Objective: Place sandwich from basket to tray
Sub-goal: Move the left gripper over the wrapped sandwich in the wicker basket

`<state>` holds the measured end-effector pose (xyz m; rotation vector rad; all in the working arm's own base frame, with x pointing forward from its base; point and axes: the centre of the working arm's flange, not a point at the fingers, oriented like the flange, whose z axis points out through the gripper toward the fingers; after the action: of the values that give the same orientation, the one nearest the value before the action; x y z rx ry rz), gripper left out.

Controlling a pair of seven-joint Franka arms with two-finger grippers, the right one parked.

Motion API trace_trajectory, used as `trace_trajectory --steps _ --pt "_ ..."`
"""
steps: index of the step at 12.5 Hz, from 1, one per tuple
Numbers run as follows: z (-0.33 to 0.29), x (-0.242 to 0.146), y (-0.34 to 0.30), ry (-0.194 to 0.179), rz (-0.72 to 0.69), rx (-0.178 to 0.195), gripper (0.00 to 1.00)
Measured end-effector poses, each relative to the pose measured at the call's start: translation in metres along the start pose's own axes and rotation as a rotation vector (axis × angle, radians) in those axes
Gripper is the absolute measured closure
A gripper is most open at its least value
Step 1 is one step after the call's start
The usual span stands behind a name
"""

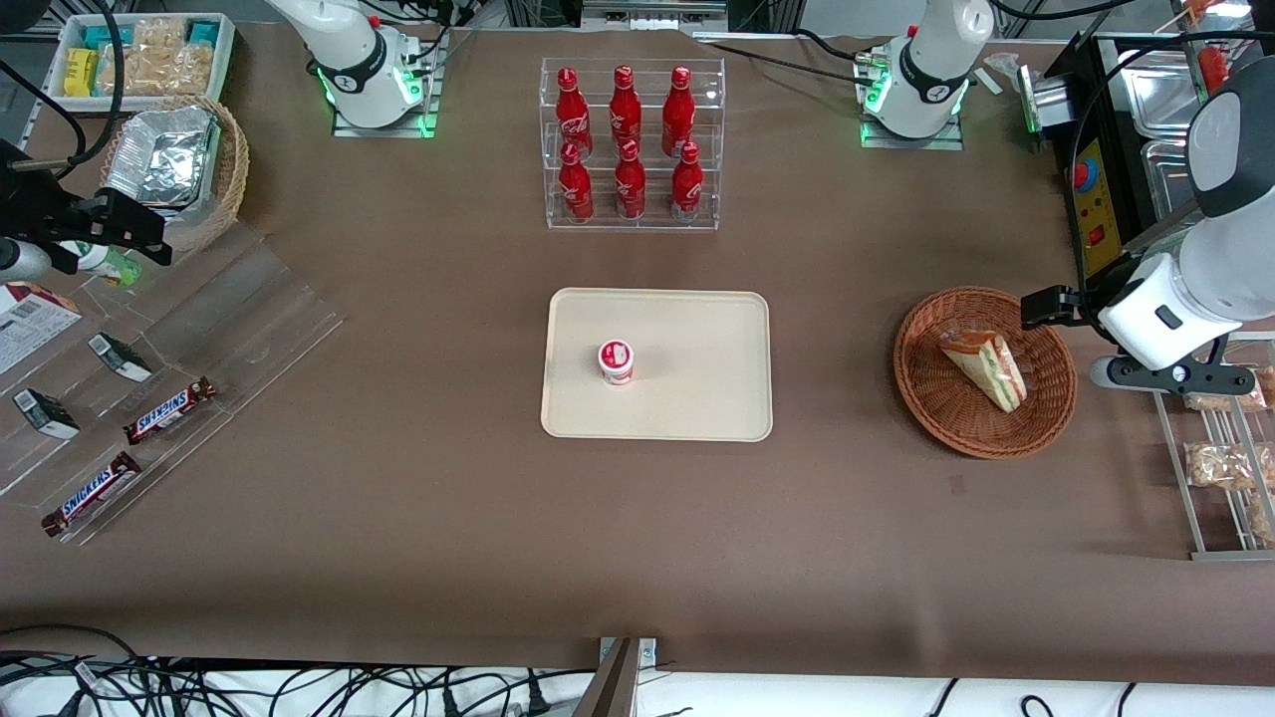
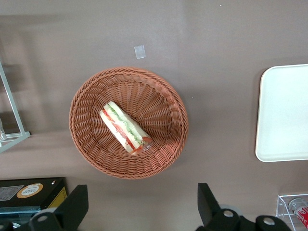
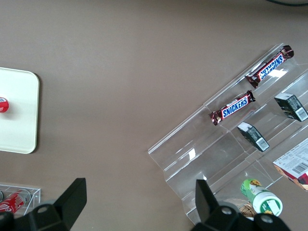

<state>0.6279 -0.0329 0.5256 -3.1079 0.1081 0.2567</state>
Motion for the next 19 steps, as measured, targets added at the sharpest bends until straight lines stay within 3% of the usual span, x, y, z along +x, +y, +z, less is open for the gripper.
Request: trace_trajectory --steps 5,7,9,13,16,19 --pt "0.003 0.002 0.004 -0.003 -0.001 0.000 0.00" --pt "0.019 0.010 0.003 -0.027 -0.028 0.002 0.00" --pt "0.047 0.026 -0.007 -0.037 -0.135 0.005 0.00" --pt "0.093 0.036 -0.055 -0.053 -0.334 -0.048 0.00" --pt "0.138 0.035 -0.060 -0.015 -0.547 -0.018 0.00" --pt "0.183 0.020 -0.044 0.048 -0.634 0.023 0.00"
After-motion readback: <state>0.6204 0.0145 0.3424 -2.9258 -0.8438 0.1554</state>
